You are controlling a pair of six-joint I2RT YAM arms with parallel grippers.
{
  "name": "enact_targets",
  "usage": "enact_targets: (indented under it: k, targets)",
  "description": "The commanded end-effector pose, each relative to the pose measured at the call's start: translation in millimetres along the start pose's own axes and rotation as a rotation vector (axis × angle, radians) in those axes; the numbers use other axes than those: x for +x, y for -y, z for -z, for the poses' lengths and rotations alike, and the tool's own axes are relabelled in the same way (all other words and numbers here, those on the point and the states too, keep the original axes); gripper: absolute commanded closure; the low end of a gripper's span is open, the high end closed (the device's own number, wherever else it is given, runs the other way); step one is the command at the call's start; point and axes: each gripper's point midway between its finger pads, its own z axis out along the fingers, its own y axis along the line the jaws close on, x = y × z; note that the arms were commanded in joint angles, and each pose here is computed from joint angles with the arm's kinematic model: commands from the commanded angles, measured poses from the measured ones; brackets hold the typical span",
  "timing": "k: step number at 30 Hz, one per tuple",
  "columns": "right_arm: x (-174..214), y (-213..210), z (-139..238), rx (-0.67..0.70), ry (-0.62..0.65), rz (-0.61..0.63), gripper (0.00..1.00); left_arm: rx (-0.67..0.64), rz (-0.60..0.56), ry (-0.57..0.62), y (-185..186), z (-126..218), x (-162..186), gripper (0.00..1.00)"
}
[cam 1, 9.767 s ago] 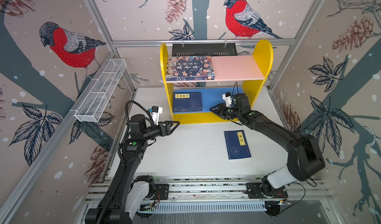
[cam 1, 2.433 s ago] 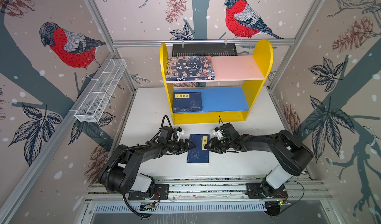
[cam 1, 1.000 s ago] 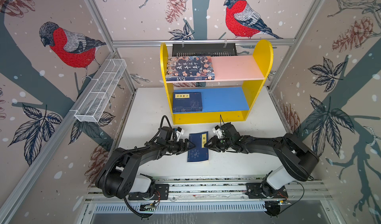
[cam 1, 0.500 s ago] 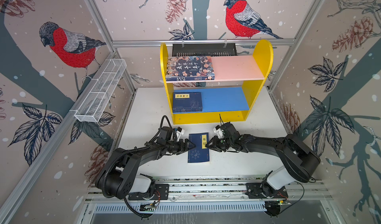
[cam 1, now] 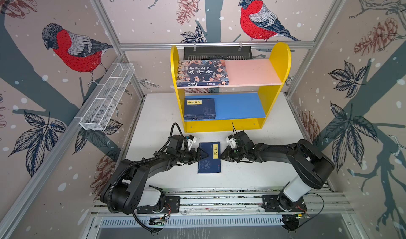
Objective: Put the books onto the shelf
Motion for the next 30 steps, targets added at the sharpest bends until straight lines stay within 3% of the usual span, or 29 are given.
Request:
enact_targets:
  k: [1, 9, 30]
  targets:
    - [-4, -12, 1, -0.048, 0.004, 0.028, 0.96, 0.021, -0.026, 0.014, 5, 1, -4, 0.14]
    - [-6, -27, 7, -0.105, 0.010, 0.054, 0.99, -0.001, -0.012, 0.040, 0, 6, -10, 0.13]
    - [-2, -1, -4, -0.049, -0.014, 0.004, 0.94, -0.152, 0.015, 0.042, -32, 6, -9, 0.15]
